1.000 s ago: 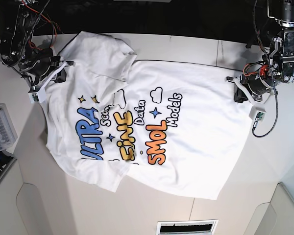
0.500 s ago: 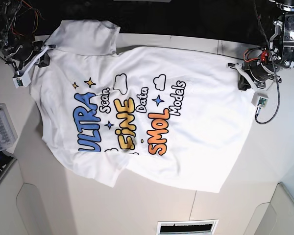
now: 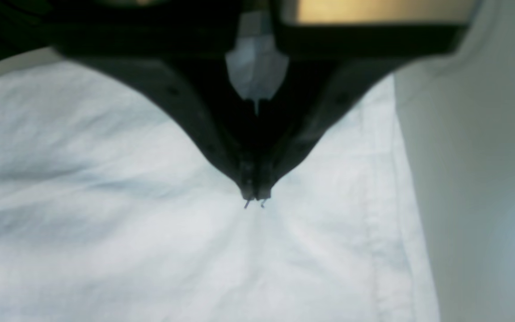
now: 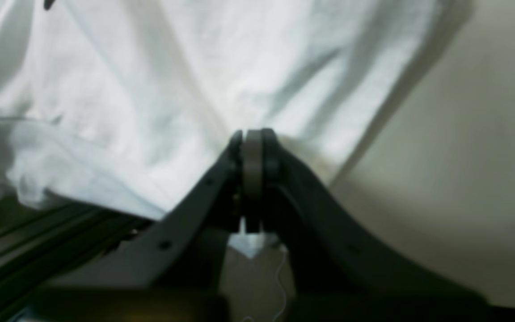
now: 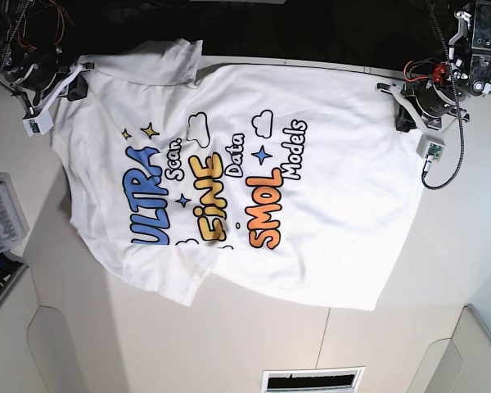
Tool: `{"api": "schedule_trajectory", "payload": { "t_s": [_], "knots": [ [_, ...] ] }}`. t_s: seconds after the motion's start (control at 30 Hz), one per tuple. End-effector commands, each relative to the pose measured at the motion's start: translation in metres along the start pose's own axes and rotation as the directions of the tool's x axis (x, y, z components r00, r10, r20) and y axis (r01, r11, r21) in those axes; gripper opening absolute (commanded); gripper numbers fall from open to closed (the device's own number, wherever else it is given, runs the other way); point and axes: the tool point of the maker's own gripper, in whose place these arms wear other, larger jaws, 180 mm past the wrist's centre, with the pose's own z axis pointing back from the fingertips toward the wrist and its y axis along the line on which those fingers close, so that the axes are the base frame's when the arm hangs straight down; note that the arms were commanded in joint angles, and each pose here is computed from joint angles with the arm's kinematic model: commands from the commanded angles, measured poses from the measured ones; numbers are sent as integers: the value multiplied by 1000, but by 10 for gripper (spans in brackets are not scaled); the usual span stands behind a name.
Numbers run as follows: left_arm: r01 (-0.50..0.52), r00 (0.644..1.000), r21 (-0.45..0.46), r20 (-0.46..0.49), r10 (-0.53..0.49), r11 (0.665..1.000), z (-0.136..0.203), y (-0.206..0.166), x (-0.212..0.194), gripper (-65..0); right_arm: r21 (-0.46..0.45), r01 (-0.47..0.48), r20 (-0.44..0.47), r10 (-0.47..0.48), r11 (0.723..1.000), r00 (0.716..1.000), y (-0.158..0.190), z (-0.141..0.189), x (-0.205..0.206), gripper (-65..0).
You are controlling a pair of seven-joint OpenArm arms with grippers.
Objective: Layout the t-shirt on the table in an organized manner, then fold the t-shirt properly
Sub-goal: 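Hold the shirt shoulders with both grippers and pull them apart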
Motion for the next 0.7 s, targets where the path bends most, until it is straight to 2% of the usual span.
{"api": "schedule_trajectory", "payload": {
  "t_s": [0.0, 0.17, 0.3, 0.43, 0.67],
  "knots": [
    [13, 993, 8, -114, -12, 1000, 3, 2, -31, -650, -22, -18, -60, 17, 1000, 998, -6, 3, -15, -650],
    [-18, 991, 38, -135, 23, 999, 12, 12, -49, -650, -36, -7, -85, 4, 999, 996, -11, 7, -29, -650],
    [-50, 992, 78, -113, 59, 996, 22, 31, -51, -650, -82, -1, -71, -5, 997, 997, -31, 16, -25, -650],
    [-87, 994, 78, -59, 92, 993, 24, 39, -38, -650, -75, 22, -31, -24, 997, 999, -38, 23, -13, -650],
    [-96, 995, 70, 21, 95, 993, 18, 43, -1, -650, -11, 59, 22, -59, 998, 998, -25, 20, 2, -650]
  ]
}}
